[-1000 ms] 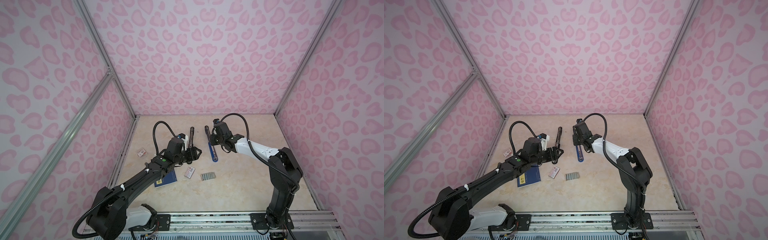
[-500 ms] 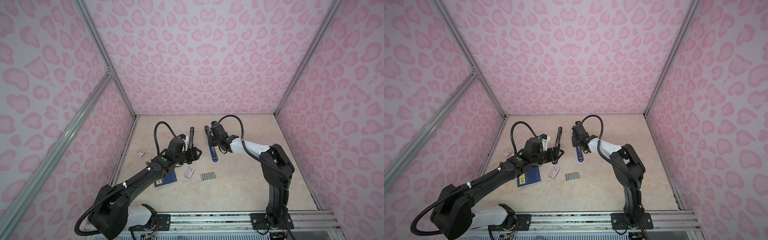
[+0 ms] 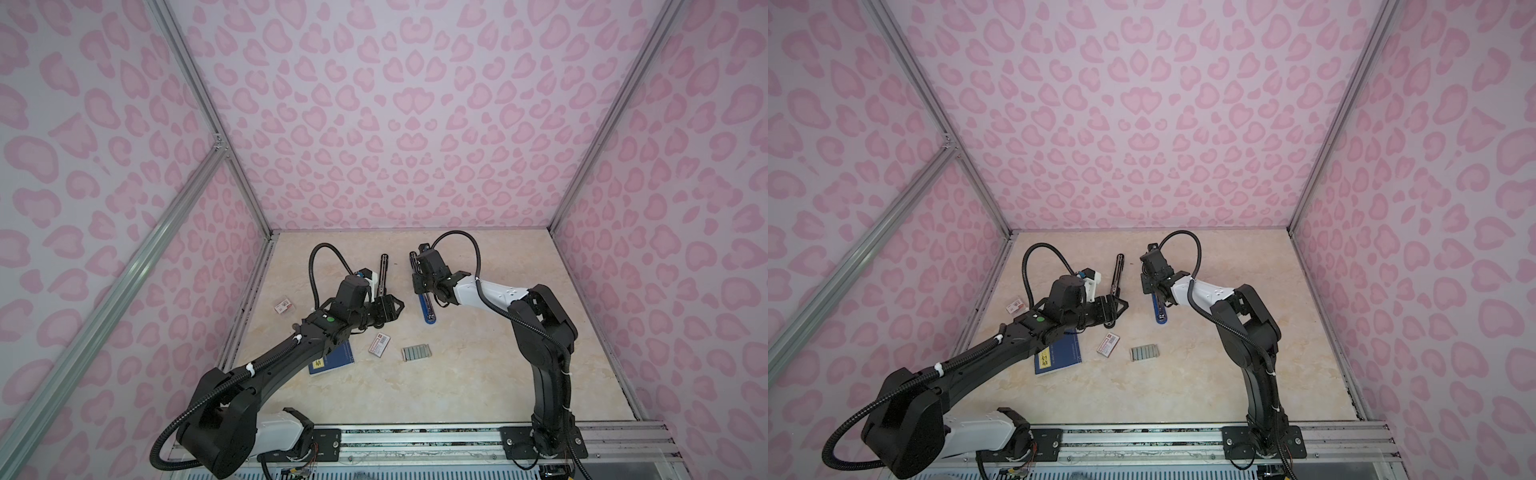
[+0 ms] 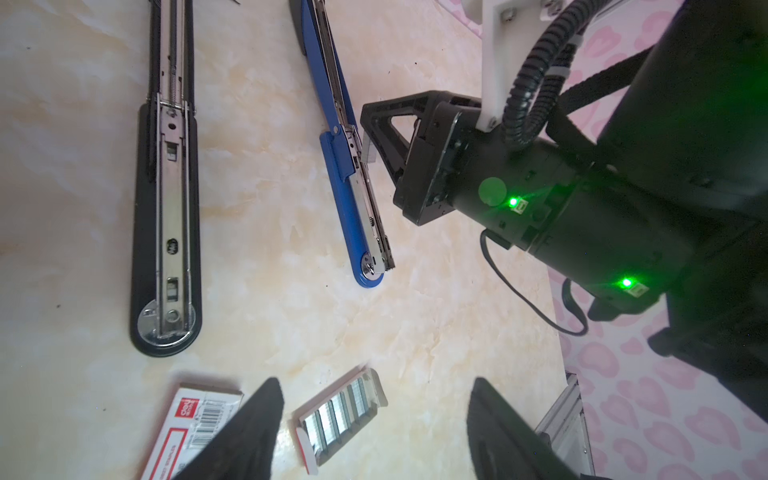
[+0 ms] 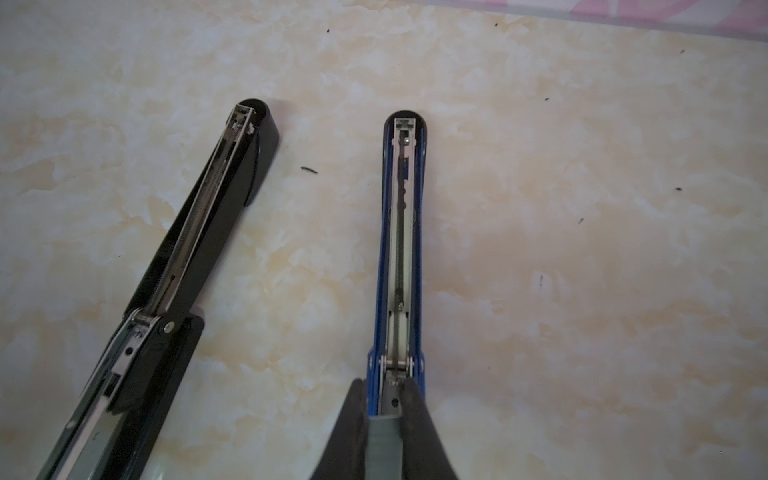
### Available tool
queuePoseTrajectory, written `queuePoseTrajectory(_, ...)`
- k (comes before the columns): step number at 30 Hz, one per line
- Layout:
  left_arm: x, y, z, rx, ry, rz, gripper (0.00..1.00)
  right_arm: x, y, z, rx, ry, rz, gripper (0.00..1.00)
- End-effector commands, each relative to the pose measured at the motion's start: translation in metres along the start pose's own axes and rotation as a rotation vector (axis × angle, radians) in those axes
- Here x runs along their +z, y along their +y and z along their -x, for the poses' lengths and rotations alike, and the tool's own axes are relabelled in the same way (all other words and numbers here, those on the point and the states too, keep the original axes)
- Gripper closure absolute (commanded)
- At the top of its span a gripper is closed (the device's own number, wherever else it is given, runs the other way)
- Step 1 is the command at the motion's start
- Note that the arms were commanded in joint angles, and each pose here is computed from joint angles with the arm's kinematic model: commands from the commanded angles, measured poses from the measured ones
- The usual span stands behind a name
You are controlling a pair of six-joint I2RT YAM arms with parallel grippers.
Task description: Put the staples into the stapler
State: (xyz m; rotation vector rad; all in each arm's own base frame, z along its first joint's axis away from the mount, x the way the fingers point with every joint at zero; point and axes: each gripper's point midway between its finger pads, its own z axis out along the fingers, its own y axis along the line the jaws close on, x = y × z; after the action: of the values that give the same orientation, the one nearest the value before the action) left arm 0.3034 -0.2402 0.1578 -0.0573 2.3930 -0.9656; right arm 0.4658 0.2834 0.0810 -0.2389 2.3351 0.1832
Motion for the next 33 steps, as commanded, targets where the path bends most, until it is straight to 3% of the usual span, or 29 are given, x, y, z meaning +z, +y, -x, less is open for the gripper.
queuePoseTrajectory(1,0.0,-0.003,0.003,0.009,-0.013,-0.016,0.27,0.005,-0.002,0.003,-0.021,-0.015,-0.028,0.84)
queuePoseTrajectory(10,0.001,-0.001,0.003,0.007,-0.013,-0.008,0.28,0.015,-0.012,-0.002,-0.053,0.006,-0.094,0.85)
queuePoseTrajectory(33,0.002,0.002,0.0,0.001,-0.007,-0.001,0.28,0.02,-0.005,-0.006,-0.032,0.01,-0.064,0.85)
